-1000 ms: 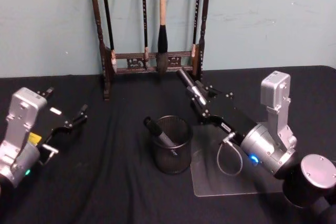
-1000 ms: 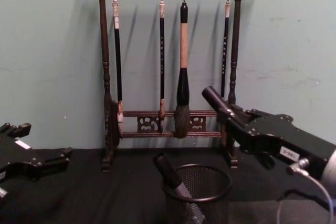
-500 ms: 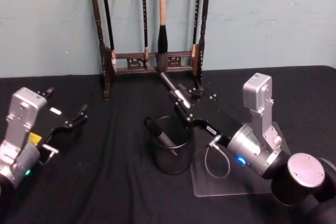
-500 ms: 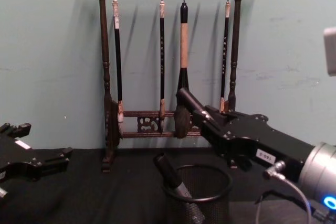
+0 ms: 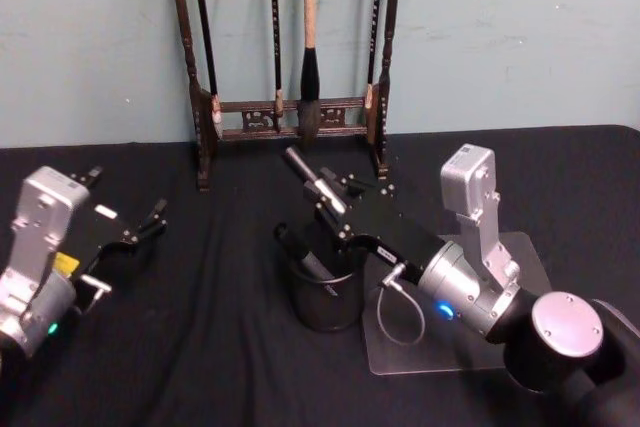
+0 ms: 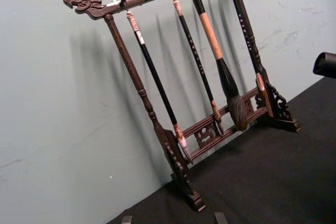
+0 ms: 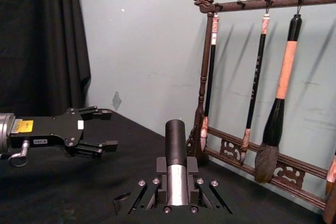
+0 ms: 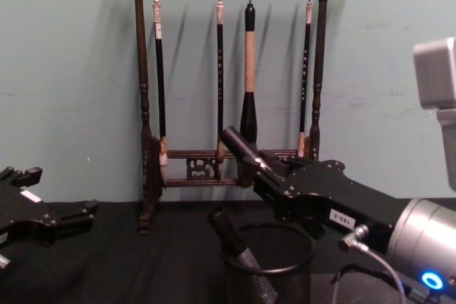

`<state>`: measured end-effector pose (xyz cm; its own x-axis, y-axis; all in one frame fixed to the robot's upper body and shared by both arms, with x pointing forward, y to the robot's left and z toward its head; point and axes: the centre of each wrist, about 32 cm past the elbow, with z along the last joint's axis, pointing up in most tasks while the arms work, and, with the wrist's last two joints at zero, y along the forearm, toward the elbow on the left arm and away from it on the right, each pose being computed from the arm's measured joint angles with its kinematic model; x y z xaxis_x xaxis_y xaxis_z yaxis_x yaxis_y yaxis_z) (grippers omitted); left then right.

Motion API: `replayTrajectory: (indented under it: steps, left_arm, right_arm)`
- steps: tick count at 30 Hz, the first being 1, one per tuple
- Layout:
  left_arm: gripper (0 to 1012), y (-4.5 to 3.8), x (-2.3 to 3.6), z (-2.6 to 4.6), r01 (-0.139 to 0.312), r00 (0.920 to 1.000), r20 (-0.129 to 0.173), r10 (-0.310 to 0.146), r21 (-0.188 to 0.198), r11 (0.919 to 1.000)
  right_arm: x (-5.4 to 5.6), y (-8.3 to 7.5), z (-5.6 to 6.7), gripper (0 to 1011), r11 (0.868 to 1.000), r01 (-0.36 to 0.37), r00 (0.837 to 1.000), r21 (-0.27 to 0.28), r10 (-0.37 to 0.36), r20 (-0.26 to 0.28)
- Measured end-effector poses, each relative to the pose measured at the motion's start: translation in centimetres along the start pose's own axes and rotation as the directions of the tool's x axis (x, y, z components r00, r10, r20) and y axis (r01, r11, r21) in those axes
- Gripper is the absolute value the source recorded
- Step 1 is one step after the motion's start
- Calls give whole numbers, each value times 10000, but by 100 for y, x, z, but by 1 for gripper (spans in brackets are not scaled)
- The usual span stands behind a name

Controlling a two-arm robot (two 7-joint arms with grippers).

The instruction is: Pick up the water-based marker from the table and place it into the pen holder.

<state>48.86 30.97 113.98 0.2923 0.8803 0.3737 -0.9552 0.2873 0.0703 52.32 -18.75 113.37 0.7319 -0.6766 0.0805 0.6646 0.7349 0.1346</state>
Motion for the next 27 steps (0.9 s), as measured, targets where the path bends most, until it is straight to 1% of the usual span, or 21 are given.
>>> replayTrajectory:
  steps: [13,18,27]
  left_arm:
    - [1009,0,0,0,0,10000,0,0,0,10000]
    - [1009,0,0,0,0,10000,0,0,0,10000]
    - [1009,0,0,0,1,10000,0,-1,1,10000]
  right_arm:
    - [-12,110,2,215,9998,-206,9998,-48,207,60]
    - [-9,175,13,215,9994,-338,9993,-95,340,146]
    - [-5,229,12,215,9989,-440,9988,-156,443,186]
